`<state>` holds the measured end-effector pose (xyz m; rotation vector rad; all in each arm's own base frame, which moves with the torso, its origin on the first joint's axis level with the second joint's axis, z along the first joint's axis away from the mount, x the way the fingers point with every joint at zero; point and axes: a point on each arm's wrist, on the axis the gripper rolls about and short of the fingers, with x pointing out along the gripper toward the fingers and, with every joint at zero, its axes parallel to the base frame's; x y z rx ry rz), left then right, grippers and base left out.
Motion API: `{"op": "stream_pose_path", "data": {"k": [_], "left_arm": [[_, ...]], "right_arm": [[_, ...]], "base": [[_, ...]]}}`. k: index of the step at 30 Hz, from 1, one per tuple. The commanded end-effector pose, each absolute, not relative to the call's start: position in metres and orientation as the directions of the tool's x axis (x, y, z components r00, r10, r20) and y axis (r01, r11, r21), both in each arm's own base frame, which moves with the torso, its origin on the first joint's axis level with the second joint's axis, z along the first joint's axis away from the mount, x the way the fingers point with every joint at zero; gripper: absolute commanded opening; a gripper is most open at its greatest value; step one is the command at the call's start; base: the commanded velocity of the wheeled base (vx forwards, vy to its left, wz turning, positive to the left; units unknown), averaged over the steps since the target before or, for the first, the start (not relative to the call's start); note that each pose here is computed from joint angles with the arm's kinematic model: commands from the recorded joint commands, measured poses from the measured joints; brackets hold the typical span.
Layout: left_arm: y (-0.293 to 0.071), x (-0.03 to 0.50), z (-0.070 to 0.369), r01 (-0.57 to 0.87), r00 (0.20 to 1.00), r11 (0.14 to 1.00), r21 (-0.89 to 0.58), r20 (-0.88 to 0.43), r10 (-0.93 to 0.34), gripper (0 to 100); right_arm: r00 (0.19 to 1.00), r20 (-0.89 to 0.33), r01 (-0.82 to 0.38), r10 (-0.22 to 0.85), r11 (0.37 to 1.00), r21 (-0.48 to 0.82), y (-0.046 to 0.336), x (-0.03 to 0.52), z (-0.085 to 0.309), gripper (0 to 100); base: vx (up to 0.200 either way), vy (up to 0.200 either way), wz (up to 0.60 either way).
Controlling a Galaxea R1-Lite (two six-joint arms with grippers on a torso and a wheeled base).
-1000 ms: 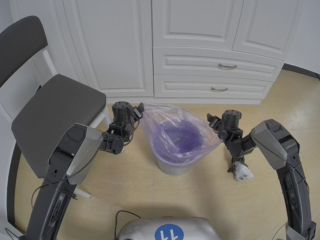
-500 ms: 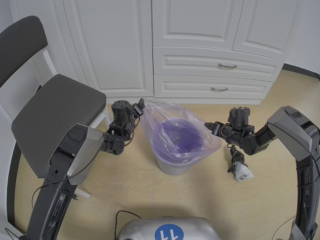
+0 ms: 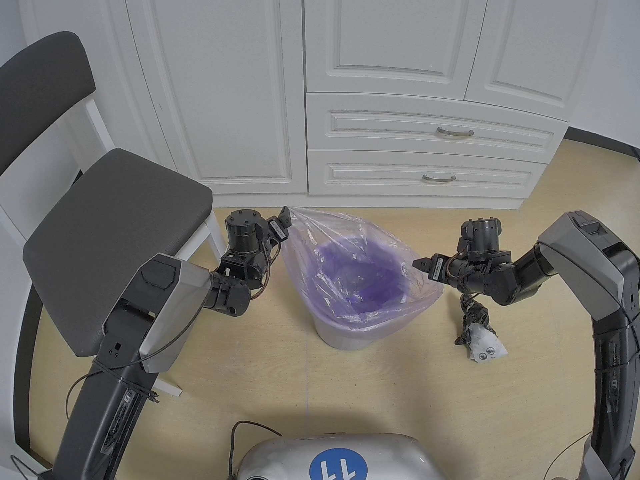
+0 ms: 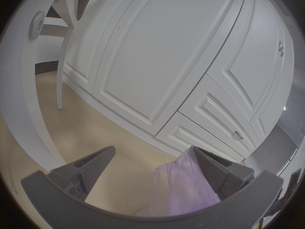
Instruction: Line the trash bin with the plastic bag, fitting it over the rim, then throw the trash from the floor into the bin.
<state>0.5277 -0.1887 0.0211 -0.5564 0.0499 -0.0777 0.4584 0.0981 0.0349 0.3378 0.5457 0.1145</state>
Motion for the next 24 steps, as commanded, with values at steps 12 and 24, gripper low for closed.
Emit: {"op": "stream_pose_path", "data": {"k": [12, 24], "left_arm": [[-0.188, 0.529, 0.013, 0.07, 0.996, 0.845, -0.53, -0.012, -0.09, 100], [-0.182, 0.531, -0.014, 0.061, 0.994, 0.876, -0.479, -0.055, -0.099, 100]], "right_arm": [[0.85, -0.519, 0.091, 0.092, 0.944, 0.316, 0.083, 0.489, -0.021, 100], [0.955, -0.29, 0.065, 0.064, 0.908, 0.415, 0.096, 0.507, -0.027, 100]], "base": [[0.0, 0.0, 0.0], [0.0, 0.0, 0.0]]}}
